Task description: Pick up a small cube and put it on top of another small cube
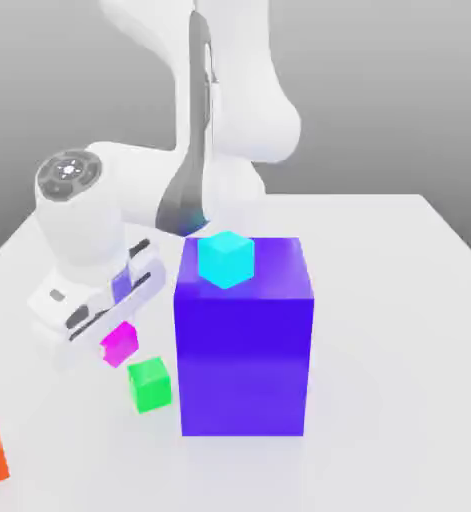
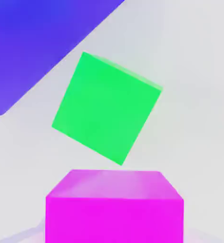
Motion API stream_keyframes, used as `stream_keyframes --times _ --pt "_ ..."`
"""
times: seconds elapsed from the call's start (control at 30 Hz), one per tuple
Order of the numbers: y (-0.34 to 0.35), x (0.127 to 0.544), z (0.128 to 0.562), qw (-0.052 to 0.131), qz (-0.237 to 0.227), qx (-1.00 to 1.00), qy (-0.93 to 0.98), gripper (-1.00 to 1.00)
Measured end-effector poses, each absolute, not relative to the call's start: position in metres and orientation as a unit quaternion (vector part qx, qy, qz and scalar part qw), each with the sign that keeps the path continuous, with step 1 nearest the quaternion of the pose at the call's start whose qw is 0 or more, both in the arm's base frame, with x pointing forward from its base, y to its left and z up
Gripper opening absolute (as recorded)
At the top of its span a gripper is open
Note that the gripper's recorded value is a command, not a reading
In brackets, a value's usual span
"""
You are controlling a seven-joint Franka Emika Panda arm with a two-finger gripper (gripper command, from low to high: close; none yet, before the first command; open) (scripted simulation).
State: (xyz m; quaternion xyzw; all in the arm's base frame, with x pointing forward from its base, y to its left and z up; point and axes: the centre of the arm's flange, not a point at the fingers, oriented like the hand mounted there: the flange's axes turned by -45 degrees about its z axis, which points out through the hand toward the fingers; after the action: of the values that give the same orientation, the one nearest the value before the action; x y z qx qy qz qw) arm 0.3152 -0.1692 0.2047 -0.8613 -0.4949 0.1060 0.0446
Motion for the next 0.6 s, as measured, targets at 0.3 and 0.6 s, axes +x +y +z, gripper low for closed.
stream_keyframes --times 0.3,0.6 --pt "-0.146 0.307 0.244 -0.009 0.027 -0.791 -0.612 -1.0" --pt "-0.13 0.303 0.181 0.001 0.001 -0.785 -0.619 1.0"
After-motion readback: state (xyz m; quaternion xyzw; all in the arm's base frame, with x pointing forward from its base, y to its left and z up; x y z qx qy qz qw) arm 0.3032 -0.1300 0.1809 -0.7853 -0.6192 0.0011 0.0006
